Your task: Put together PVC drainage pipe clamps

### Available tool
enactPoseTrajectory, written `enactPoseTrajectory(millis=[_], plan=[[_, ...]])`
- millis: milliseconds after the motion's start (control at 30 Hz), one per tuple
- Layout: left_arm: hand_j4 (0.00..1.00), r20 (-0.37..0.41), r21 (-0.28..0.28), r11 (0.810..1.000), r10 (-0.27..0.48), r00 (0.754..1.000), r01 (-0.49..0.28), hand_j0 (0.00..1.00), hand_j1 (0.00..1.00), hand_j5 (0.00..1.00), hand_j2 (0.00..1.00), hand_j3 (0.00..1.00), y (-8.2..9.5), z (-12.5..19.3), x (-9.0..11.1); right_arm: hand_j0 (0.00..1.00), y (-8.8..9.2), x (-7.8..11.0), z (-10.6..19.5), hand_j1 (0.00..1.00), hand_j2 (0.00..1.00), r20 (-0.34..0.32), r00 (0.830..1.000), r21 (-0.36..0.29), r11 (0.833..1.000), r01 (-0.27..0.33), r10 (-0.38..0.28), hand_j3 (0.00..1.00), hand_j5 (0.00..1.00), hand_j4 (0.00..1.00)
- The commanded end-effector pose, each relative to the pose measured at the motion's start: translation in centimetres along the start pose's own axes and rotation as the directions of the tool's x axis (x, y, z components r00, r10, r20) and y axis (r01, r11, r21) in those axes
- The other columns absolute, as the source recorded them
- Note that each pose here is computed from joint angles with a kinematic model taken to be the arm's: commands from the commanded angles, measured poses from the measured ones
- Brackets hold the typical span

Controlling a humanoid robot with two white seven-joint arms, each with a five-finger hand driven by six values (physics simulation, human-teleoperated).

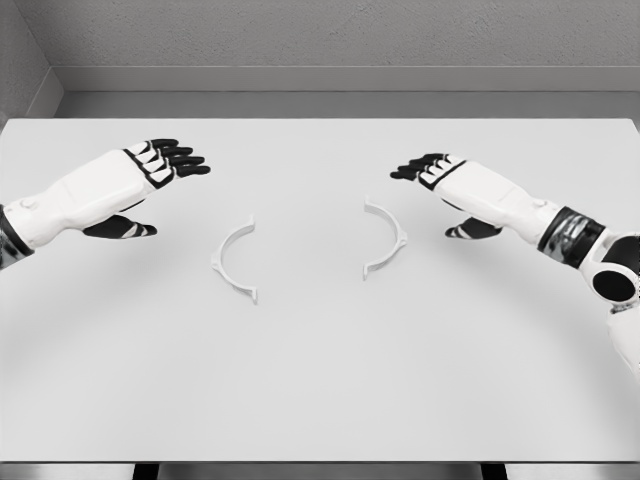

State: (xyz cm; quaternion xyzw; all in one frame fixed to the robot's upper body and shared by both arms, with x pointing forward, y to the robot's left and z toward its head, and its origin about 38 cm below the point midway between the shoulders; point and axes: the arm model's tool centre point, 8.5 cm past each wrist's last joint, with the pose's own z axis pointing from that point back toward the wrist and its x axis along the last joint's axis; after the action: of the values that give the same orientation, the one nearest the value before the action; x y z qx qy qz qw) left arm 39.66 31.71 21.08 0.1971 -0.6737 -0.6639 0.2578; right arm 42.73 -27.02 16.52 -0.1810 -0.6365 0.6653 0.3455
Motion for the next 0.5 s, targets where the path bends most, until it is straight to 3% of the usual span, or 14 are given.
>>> enactPoseTrajectory(millis=[0,200,467], plan=[[1.0,0.006,0.037,0.999,0.018,1.0,-0.018,1.0,1.0,1.0,1.0,1.0,0.2,-0.5,0.2,1.0,1.1,-0.3,-0.5,1.0,1.0,-0.013,0.999,0.003,0.999,0.047,-0.047,1.0,1.0,1.0],[1.0,0.032,0.061,0.997,0.034,0.999,-0.036,1.0,1.0,1.0,1.0,1.0,-0.1,-1.4,1.0,1.0,2.1,0.3,-2.1,1.0,1.0,0.0,0.995,-0.012,0.995,0.103,-0.103,1.0,1.0,1.0],[1.0,0.032,0.061,0.997,0.034,0.999,-0.036,1.0,1.0,1.0,1.0,1.0,-0.1,-1.4,1.0,1.0,2.1,0.3,-2.1,1.0,1.0,0.0,0.995,-0.012,0.995,0.103,-0.103,1.0,1.0,1.0]])
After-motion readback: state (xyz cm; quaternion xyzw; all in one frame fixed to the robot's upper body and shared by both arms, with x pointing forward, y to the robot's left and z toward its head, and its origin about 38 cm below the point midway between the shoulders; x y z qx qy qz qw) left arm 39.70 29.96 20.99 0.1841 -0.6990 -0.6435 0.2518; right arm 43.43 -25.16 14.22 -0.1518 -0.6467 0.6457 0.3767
